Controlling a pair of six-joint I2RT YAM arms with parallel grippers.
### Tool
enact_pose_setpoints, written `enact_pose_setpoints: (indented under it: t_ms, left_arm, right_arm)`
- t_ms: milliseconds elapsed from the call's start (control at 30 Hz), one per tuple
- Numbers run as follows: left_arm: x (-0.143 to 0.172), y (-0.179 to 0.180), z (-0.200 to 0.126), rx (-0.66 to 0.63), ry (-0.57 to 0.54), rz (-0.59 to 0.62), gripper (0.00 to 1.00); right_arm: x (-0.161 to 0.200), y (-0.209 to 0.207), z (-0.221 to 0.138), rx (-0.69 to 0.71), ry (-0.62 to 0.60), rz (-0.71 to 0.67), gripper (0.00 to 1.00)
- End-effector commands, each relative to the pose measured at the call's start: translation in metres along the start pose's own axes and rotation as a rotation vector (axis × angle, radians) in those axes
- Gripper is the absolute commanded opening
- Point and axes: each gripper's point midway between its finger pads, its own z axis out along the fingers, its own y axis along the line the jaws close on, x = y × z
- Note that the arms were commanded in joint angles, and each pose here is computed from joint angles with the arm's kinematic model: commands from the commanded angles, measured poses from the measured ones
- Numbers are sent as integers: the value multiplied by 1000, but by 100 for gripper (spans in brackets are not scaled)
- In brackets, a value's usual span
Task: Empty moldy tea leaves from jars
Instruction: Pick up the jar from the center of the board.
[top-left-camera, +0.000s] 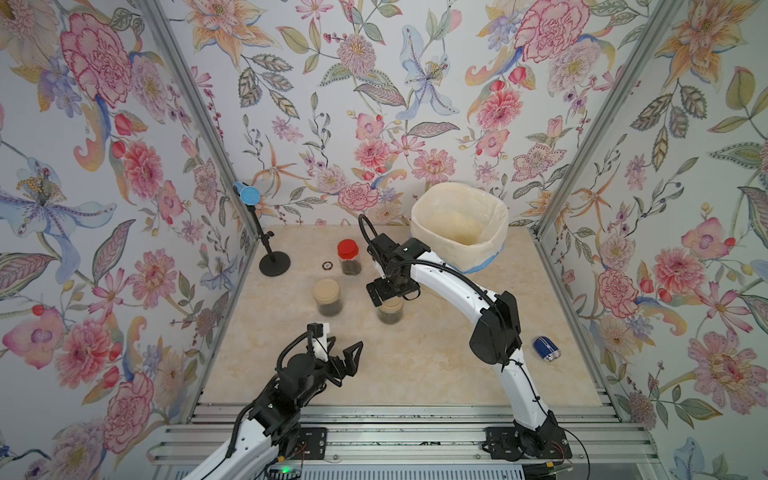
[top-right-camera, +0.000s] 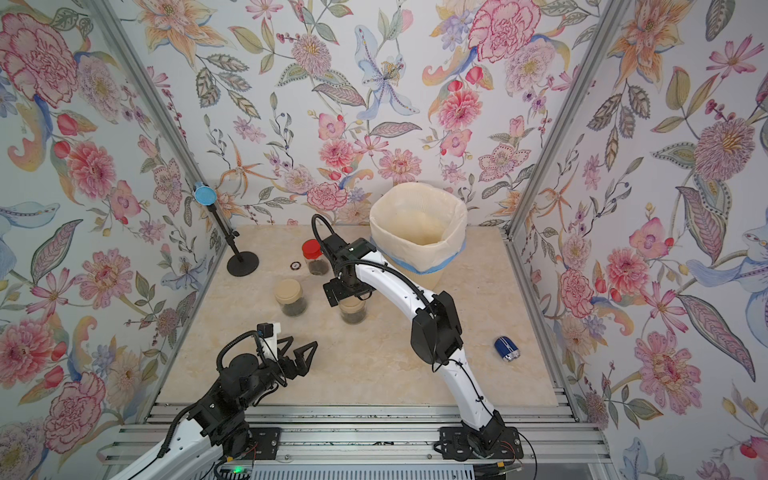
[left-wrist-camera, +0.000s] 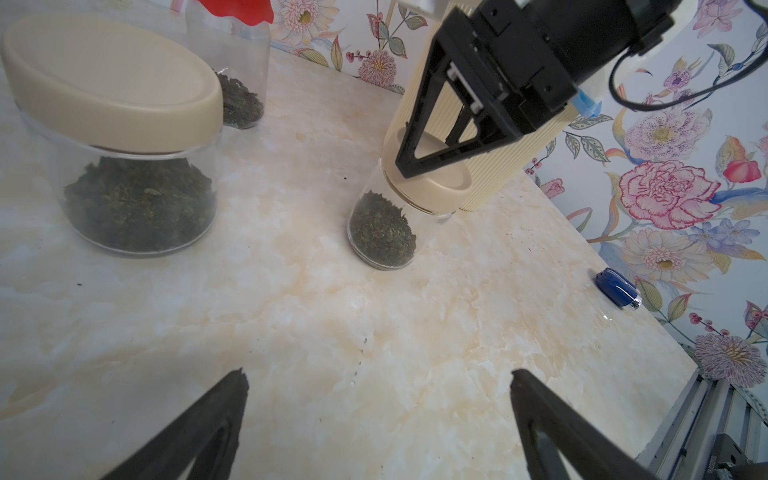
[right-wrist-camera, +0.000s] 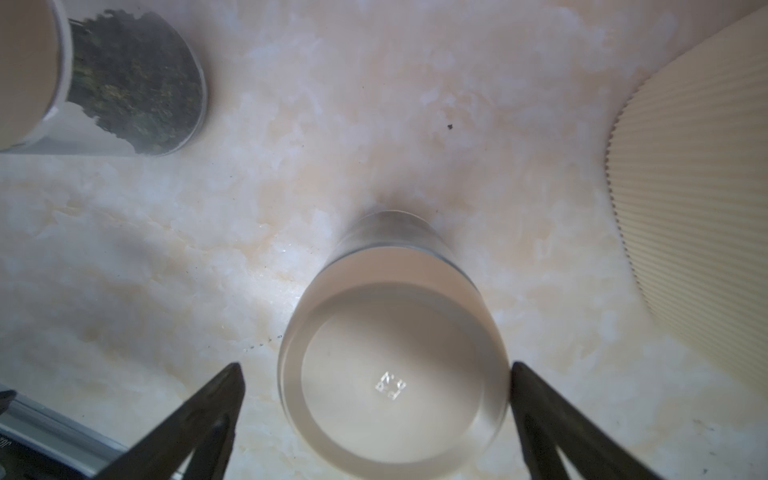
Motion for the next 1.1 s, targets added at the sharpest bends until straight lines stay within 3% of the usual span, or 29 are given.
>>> enact_pose_setpoints:
  t_ms: [0, 1067]
  left_arm:
    - [5, -7, 1, 41, 6, 18, 100]
    - [6, -6, 1, 45, 4, 3, 100]
  right_arm:
    - [11, 1, 9, 12, 51, -13, 100]
    - [18, -12, 40, 45, 115, -5, 100]
